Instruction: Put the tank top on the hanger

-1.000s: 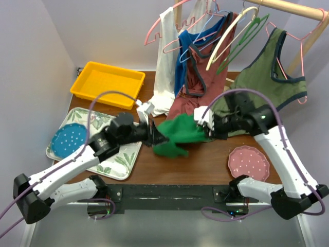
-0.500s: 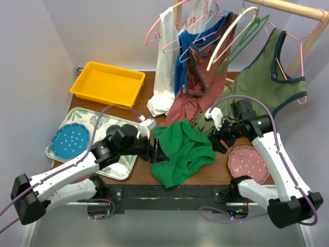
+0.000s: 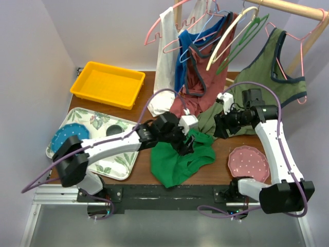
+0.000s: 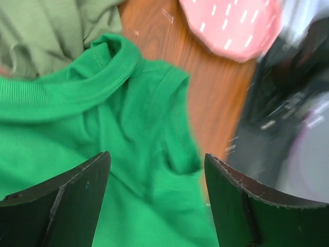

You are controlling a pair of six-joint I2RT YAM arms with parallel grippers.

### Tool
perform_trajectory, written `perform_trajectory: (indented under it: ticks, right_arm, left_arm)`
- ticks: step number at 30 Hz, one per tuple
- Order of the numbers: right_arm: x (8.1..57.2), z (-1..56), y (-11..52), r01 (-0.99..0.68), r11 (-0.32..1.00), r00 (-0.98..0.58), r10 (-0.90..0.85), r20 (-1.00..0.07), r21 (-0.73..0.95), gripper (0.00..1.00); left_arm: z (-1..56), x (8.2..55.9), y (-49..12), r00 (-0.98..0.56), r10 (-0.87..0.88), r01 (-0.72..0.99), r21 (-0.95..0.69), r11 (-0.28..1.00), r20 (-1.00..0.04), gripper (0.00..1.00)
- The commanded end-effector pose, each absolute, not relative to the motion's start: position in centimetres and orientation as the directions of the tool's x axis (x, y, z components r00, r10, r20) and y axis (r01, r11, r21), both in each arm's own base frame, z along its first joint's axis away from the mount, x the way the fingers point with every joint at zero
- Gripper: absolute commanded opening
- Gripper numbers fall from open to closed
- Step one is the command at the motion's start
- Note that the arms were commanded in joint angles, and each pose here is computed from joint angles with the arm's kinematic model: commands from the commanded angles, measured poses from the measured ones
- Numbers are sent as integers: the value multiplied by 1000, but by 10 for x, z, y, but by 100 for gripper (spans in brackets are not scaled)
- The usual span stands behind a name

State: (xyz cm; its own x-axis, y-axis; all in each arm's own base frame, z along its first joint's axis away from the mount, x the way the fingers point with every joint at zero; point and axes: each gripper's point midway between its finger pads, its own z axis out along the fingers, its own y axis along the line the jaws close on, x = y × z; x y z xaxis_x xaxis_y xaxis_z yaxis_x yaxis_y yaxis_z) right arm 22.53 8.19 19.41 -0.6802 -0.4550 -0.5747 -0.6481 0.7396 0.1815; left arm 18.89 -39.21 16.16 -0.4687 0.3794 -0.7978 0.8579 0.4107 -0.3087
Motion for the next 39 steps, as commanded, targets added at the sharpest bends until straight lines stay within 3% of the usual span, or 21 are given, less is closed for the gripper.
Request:
perform_trajectory:
  ticks: [1, 5, 13, 16, 18, 19, 20, 22, 23, 25, 27, 28, 29, 33, 36, 37, 39]
  right_arm:
    - [219, 231, 91, -673, 715, -616, -402, -677, 188, 68]
    - [217, 235, 88, -685, 707, -584, -389, -712, 175, 65]
    - [214, 239, 82, -669, 715, -578, -327, -748, 205, 65]
    - [212, 239, 81, -681, 706, -569, -342, -748, 195, 65]
    - [211, 238, 81, -686, 701, -569, -350, -744, 195, 65]
    - [211, 238, 81, -696, 694, -557, -363, -747, 181, 65]
    - [209, 236, 80, -702, 689, -557, -373, -741, 180, 65]
    - [206, 233, 79, -755, 642, -505, -440, -742, 133, 64]
    - [198, 229, 79, -775, 616, -503, -470, -725, 139, 64]
    - [191, 219, 76, -857, 511, -401, -574, -714, 70, 65]
    - [169, 202, 74, -907, 413, -357, -643, -678, 86, 66]
    - [167, 196, 74, -947, 319, -257, -687, -680, 36, 66]
    - [159, 184, 75, -959, 277, -241, -696, -677, 56, 66]
    - [148, 165, 89, -998, 55, -13, -708, -706, -37, 66]
    - [154, 141, 108, -997, 10, 39, -762, -647, -72, 68]
    - [179, 140, 116, -983, 18, 105, -769, -630, -185, 68]
    - [184, 118, 116, -975, 13, 112, -830, -546, -221, 68]
  left_arm:
    - [169, 218, -426, -14, 463, 986, 66, 155, -886, 79]
    - [142, 235, -448, 159, 526, 981, 194, 11, -835, 79]
    - [118, 273, -486, 255, 523, 955, 297, -4, -814, 78]
    - [105, 274, -491, 252, 535, 959, 282, -27, -806, 72]
    - [96, 272, -490, 232, 548, 965, 260, -28, -803, 60]
    - [91, 272, -488, 217, 561, 968, 249, -21, -799, 53]
    - [90, 272, -487, 194, 566, 973, 233, -5, -801, 34]
    - [93, 273, -482, 170, 570, 973, 228, 31, -804, 18]
    - [96, 275, -480, 129, 566, 976, 204, 71, -814, 2]
    - [110, 281, -469, 55, 541, 977, 156, 142, -839, 0]
    - [136, 290, -463, -91, 432, 972, 13, 233, -897, 0]
    - [137, 290, -459, -154, 396, 965, -52, 258, -905, 0]
    - [138, 289, -455, -285, 350, 935, -178, 307, -893, 0]
    - [133, 286, -438, -468, 271, 859, -361, 362, -841, 0]
    - [135, 282, -436, -536, 215, 816, -437, 378, -816, 0]
    - [136, 282, -435, -550, 202, 806, -452, 382, -811, 0]
    - [140, 281, -434, -583, 171, 784, -495, 375, -794, 0]
